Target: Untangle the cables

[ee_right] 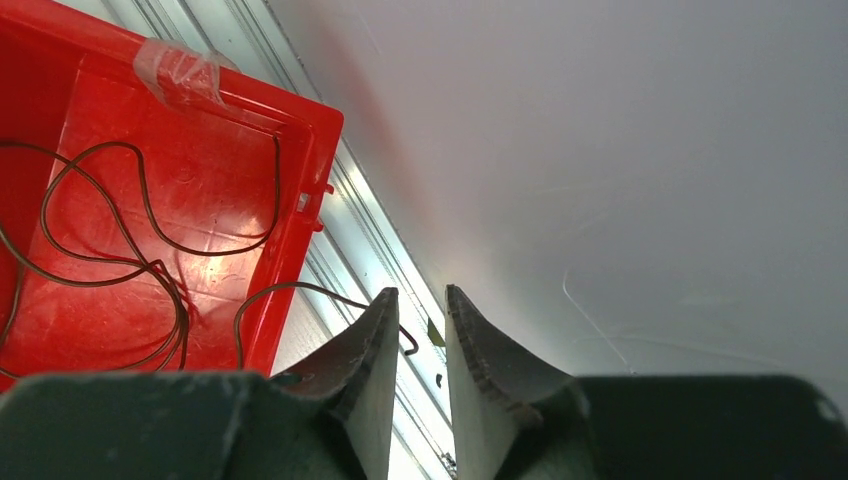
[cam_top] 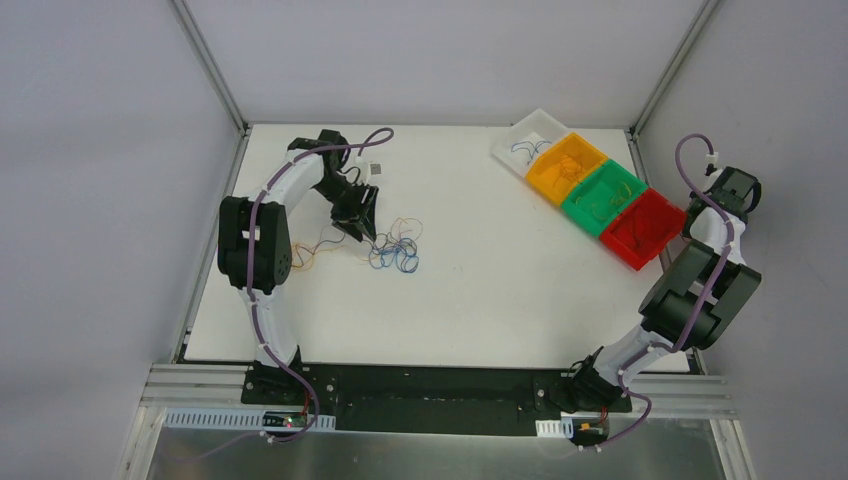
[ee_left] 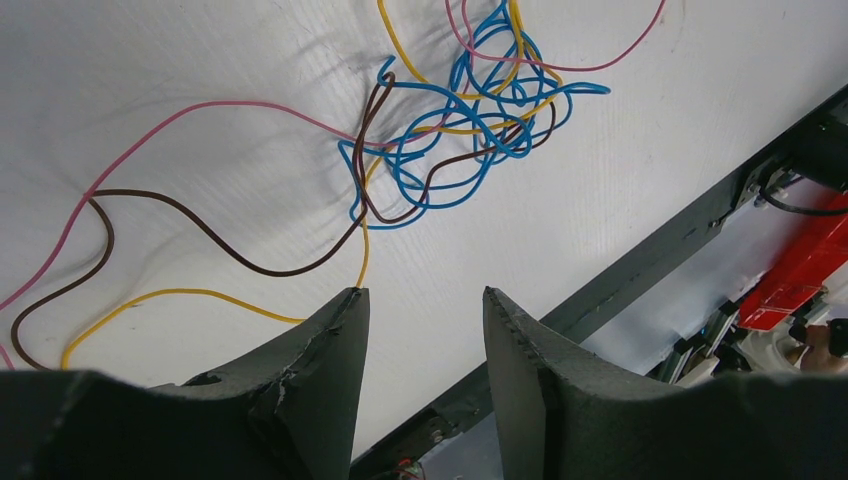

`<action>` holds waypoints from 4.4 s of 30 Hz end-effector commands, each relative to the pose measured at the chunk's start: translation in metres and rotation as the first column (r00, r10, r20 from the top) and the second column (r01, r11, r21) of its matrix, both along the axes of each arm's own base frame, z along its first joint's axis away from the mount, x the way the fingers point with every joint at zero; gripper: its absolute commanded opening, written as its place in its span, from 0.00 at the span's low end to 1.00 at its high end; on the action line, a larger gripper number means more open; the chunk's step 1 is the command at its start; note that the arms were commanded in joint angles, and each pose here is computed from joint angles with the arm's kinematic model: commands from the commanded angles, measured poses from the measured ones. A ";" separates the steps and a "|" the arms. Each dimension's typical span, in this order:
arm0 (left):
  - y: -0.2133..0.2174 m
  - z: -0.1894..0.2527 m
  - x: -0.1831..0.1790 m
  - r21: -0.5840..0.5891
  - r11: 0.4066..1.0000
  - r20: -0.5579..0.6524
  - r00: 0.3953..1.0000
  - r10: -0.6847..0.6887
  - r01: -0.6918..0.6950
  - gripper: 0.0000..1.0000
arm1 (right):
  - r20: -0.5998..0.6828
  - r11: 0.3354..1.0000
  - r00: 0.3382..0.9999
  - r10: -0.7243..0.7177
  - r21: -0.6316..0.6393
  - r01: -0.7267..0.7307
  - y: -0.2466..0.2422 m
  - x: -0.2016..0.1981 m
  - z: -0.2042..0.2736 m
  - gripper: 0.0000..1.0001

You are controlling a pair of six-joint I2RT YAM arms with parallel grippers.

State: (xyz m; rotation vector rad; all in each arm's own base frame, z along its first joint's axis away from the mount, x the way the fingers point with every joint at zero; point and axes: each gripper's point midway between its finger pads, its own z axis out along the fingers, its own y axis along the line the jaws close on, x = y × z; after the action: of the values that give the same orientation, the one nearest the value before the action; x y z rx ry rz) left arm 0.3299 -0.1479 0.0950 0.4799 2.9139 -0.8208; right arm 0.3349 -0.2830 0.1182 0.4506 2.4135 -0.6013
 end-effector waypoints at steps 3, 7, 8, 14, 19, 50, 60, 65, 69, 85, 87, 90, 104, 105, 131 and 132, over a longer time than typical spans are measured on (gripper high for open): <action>0.000 0.007 0.004 -0.001 1.000 -0.006 1.000 0.016 -0.016 0.47 | 0.002 1.000 1.000 0.004 0.000 -0.004 -0.001 0.001 0.001 0.24; 0.000 0.007 0.005 -0.001 1.000 -0.008 1.000 0.018 -0.018 0.47 | -0.005 1.000 1.000 0.005 0.004 -0.005 -0.001 0.000 -0.001 0.24; 0.000 0.007 0.005 -0.001 1.000 -0.006 1.000 0.018 -0.018 0.47 | -0.008 1.000 1.000 0.006 0.007 -0.006 0.000 0.000 -0.002 0.24; 0.000 0.010 0.010 0.000 1.000 0.008 1.000 0.019 -0.019 0.46 | -0.021 1.000 1.000 0.004 0.018 -0.004 0.001 -0.002 -0.008 0.17; 0.001 0.010 0.011 0.004 1.000 0.014 1.000 0.016 -0.016 0.46 | -0.023 1.000 1.000 0.002 0.030 -0.001 0.003 -0.004 -0.010 0.15; 0.002 0.010 0.008 0.008 1.000 0.014 1.000 0.012 -0.012 0.46 | -0.003 0.994 0.994 0.107 0.030 -0.107 0.067 0.079 -0.032 0.00; 0.001 0.008 0.009 0.000 1.000 0.005 1.000 0.013 -0.013 0.46 | -0.012 0.997 0.997 0.080 -0.001 -0.080 0.048 0.060 -0.027 0.08; 0.000 0.010 0.013 -0.006 1.000 0.016 1.000 0.010 -0.010 0.46 | 0.068 0.994 0.993 0.098 0.045 -0.101 0.066 0.070 0.000 0.34; -0.001 0.011 0.010 -0.012 1.000 0.013 1.000 0.008 -0.007 0.46 | 0.132 0.990 0.986 0.106 0.077 -0.117 0.076 0.076 0.034 0.45; -0.037 -0.034 -0.012 -0.073 0.997 -0.100 0.994 -0.046 0.039 0.39 | 0.236 0.895 0.934 0.270 0.296 -0.334 0.153 0.043 0.122 0.81; -0.054 -0.048 -0.019 -0.073 0.995 -0.130 0.989 -0.077 0.068 0.34 | 0.261 0.833 0.911 0.320 0.380 -0.402 0.180 0.031 0.128 0.81; -0.093 -0.065 -0.023 -0.109 0.988 -0.166 0.978 -0.123 0.106 0.24 | 0.311 0.702 0.879 0.360 0.530 -0.476 0.226 0.016 0.135 0.81; -0.101 0.067 -0.022 -0.355 0.919 0.118 0.983 -0.138 0.171 0.49 | 0.326 0.394 0.756 0.567 0.699 -0.597 0.370 -0.004 0.090 0.76; -0.080 0.067 -0.020 -0.348 0.931 0.108 0.991 -0.081 0.113 0.52 | 0.322 0.377 0.744 0.585 0.705 -0.601 0.380 -0.005 0.085 0.76; -0.018 -0.020 0.067 -0.068 0.997 0.170 0.985 -0.022 0.034 0.61 | 0.101 0.377 0.582 0.807 0.671 -0.638 0.530 0.023 -0.045 0.72; -0.023 -0.025 0.068 -0.063 0.997 0.169 0.985 -0.036 0.047 0.61 | 0.090 0.381 0.584 0.806 0.676 -0.630 0.530 0.022 -0.049 0.71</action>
State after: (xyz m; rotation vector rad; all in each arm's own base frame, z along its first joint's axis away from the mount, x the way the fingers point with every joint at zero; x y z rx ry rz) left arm 0.3849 -0.1498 0.0725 0.4492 2.7680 -0.8642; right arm 0.3380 0.2421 0.0645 -0.5554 2.6983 0.7056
